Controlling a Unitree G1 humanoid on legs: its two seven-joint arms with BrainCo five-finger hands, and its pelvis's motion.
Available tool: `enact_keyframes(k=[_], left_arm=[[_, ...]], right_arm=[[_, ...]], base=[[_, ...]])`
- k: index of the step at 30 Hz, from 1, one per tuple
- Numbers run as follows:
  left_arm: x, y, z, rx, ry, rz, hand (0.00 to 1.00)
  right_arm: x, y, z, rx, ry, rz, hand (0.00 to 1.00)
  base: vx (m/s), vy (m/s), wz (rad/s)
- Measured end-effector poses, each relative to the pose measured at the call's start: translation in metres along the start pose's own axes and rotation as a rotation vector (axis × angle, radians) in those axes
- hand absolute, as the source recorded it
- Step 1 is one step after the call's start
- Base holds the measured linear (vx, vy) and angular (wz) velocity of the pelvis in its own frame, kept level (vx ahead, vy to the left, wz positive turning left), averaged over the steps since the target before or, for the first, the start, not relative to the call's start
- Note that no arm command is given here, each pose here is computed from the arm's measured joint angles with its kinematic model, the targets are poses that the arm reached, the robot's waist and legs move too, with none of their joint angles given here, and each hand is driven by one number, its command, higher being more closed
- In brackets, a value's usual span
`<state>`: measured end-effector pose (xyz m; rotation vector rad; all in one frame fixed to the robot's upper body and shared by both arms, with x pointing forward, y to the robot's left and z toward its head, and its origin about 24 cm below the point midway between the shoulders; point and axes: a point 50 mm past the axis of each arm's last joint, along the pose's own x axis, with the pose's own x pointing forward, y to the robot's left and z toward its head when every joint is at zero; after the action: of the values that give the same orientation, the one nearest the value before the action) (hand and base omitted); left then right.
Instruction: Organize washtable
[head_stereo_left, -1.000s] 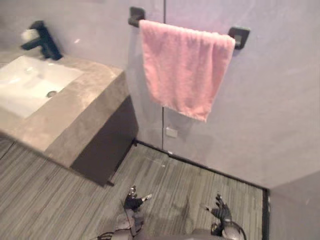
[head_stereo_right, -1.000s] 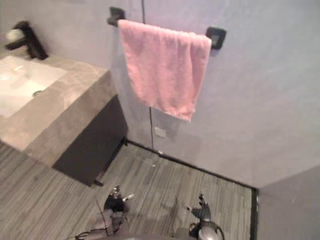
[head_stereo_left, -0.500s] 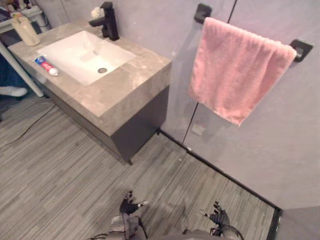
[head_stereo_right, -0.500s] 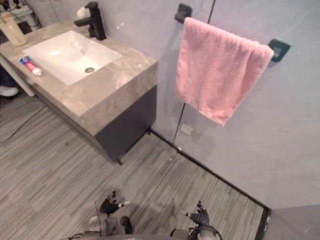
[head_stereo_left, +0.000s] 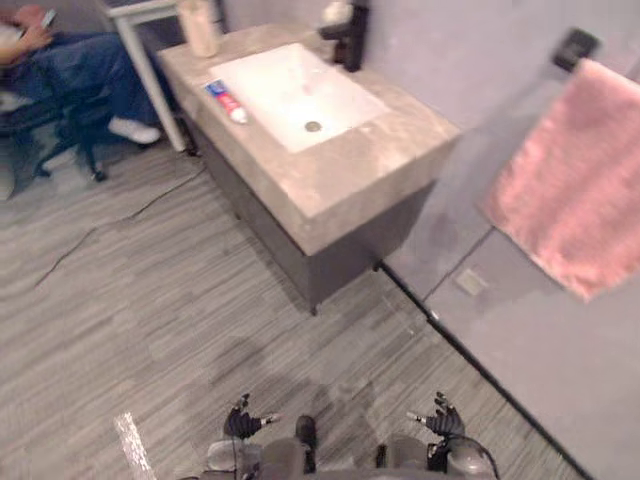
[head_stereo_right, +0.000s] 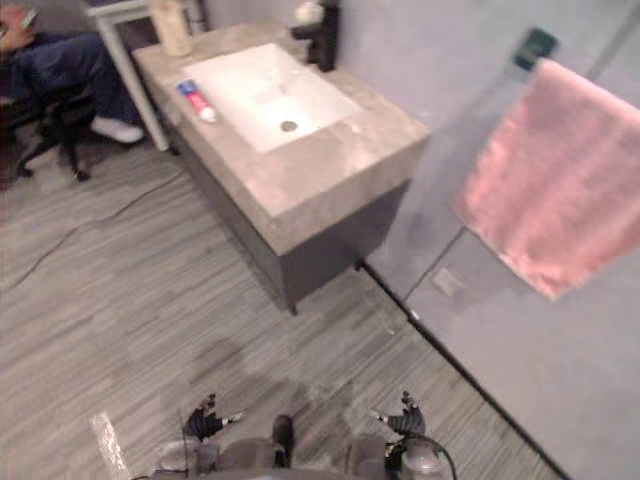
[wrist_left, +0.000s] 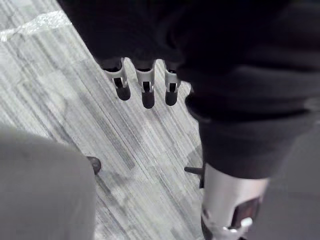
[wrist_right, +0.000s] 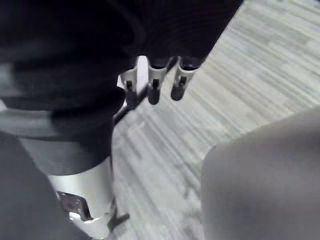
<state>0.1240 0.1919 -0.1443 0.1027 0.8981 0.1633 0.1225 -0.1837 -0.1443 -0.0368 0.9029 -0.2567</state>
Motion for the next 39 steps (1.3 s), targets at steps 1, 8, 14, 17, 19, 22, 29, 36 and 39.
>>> enact_keyframes(k=[1,8,14,17,19,22,29,36,39], left_arm=[[0.000,0.000,0.000,-0.007,-0.001,0.002,0.00],[0.001,-0.014,0.010,-0.098,-0.039,-0.002,0.00],[0.000,-0.029,0.014,-0.089,-0.050,-0.046,0.00],[0.001,-0.029,0.015,-0.002,-0.054,-0.077,0.00],[0.002,-0.032,0.016,0.010,-0.046,-0.088,0.00],[-0.001,-0.020,0.004,0.043,-0.019,-0.066,0.00],[-0.005,0.004,-0.019,0.068,0.060,0.000,0.00],[-0.007,0.008,-0.024,0.027,0.076,0.027,0.00],[-0.007,0.008,-0.025,0.005,0.080,0.038,0.00]], right_arm=[[0.000,0.000,0.000,0.001,-0.003,0.000,0.00],[0.001,0.005,0.012,0.036,-0.051,0.000,0.00],[0.005,0.007,0.040,0.046,-0.151,0.008,0.00],[0.003,0.004,0.025,0.067,-0.100,-0.011,0.00],[0.003,-0.005,0.017,0.088,-0.061,-0.044,0.00],[0.000,-0.003,0.005,0.079,-0.030,-0.036,0.00],[0.002,-0.003,-0.002,0.050,0.016,-0.028,0.00],[0.001,-0.001,-0.005,0.041,0.036,-0.022,0.00],[0.000,0.001,-0.008,0.038,0.048,-0.018,0.00]], base=[[0.22,-0.036,1.09],[0.24,-0.134,1.61],[0.09,-0.056,0.50],[0.06,0.019,0.95],[0.07,0.087,0.69],[0.00,0.127,0.14],[-0.04,0.052,0.26],[-0.11,-0.015,0.23],[-0.15,-0.066,0.05]])
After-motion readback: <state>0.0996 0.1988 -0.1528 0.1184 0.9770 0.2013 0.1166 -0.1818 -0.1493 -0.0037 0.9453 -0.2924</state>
